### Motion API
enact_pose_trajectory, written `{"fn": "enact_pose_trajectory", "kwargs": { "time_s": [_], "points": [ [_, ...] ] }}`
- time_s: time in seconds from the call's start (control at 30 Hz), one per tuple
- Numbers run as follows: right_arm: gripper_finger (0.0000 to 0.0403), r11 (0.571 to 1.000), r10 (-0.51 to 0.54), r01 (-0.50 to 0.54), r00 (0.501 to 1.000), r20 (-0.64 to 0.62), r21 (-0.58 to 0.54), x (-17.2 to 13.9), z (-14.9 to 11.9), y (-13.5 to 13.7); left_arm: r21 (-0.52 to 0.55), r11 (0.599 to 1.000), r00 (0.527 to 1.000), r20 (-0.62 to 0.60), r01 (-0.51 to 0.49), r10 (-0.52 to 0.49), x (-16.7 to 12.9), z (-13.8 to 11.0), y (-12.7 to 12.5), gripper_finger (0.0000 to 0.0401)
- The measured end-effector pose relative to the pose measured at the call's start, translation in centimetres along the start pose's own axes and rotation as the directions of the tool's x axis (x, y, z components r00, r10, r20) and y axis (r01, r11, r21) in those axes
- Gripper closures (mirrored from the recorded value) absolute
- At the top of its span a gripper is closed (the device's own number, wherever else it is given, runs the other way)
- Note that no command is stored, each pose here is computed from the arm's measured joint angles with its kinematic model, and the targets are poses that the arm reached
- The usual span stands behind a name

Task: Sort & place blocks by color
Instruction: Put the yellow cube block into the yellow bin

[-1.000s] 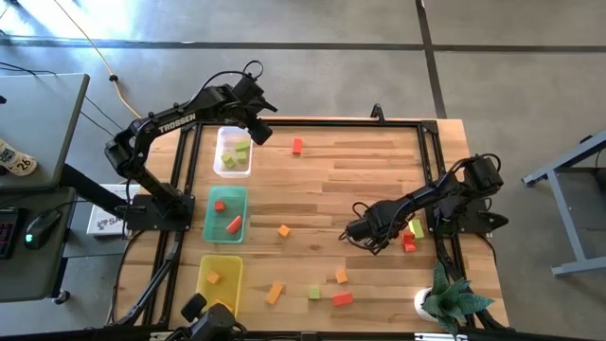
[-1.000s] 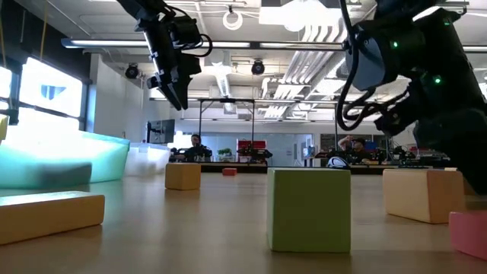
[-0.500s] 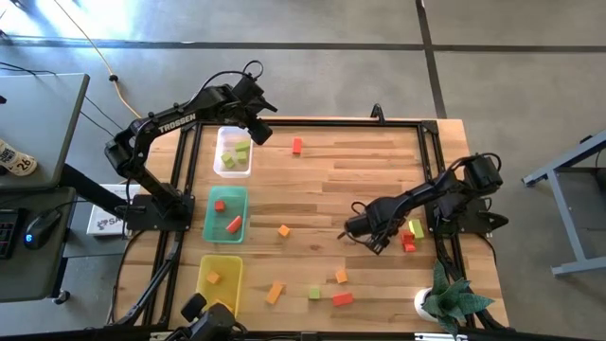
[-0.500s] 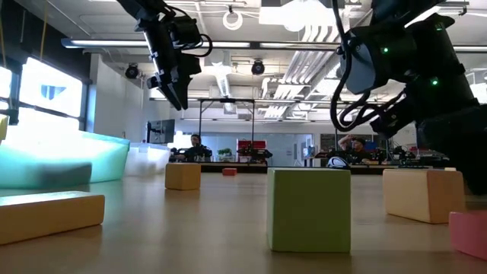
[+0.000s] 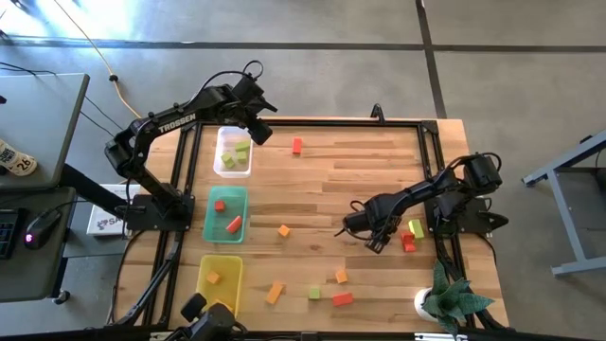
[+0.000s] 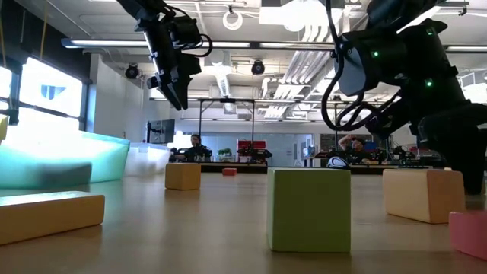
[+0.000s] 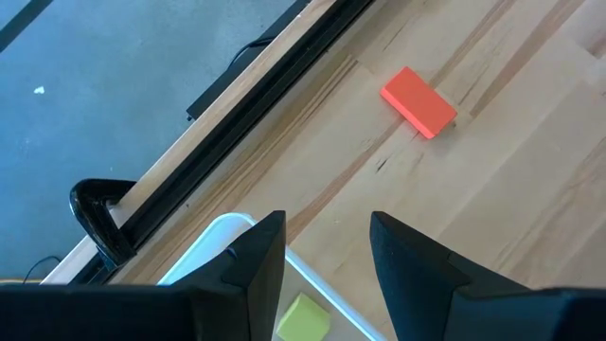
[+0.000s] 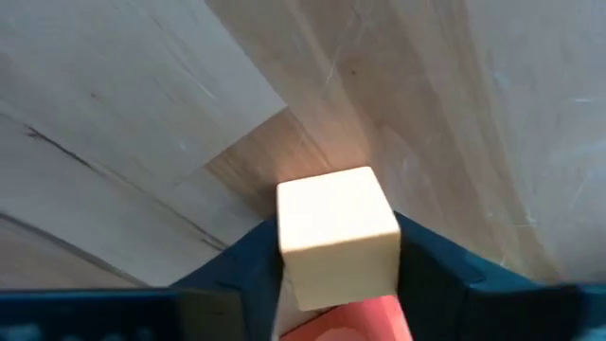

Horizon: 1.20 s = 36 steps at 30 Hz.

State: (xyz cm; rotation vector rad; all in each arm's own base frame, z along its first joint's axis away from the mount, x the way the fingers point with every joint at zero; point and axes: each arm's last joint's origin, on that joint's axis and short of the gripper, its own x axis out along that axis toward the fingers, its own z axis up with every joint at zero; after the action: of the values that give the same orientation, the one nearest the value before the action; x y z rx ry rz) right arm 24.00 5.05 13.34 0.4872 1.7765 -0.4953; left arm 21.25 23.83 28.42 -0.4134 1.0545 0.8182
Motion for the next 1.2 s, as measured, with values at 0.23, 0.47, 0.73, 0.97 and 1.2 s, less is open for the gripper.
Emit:
{"fn": "enact_pose_trajectory", "kwargs": {
  "time_s": [0.23, 0.47, 0.73, 0.97, 1.2],
  "points": [
    [0.0292, 0.996, 0.066, -0.064, 0.997, -0.03, 0.068, -0.1, 0.3, 0.0, 0.0, 1.0, 1.0, 0.0, 0.0, 0.0, 0.0, 0.0, 0.0, 0.0258],
    [0.0292, 0.984, 0.139, -0.144, 0.989, 0.054, 0.103, -2.4, 2.2, 0.6, 0.0, 0.999, 0.999, -0.002, 0.053, -0.053, 0.0, 0.0, -0.1, 0.0258],
    [0.0292, 0.965, 0.199, -0.245, 0.918, 0.344, 0.097, -8.2, 6.1, 0.8, 0.005, 0.97, 0.97, -0.032, 0.241, -0.241, -0.1, -0.3, -0.8, 0.0258],
    [0.0292, 0.958, 0.237, -0.287, 0.82, 0.521, 0.015, -12.9, 8.9, -0.5, 0.09, 0.927, 0.931, -0.035, 0.364, -0.363, -0.2, -0.3, -1.5, 0.0258],
    [0.0292, 0.956, 0.265, -0.287, 0.744, 0.613, -0.065, -16.7, 10.7, -2.8, 0.114, 0.874, 0.881, -0.013, 0.472, -0.474, -0.4, -0.1, -2.4, 0.0258]
  ]
}}
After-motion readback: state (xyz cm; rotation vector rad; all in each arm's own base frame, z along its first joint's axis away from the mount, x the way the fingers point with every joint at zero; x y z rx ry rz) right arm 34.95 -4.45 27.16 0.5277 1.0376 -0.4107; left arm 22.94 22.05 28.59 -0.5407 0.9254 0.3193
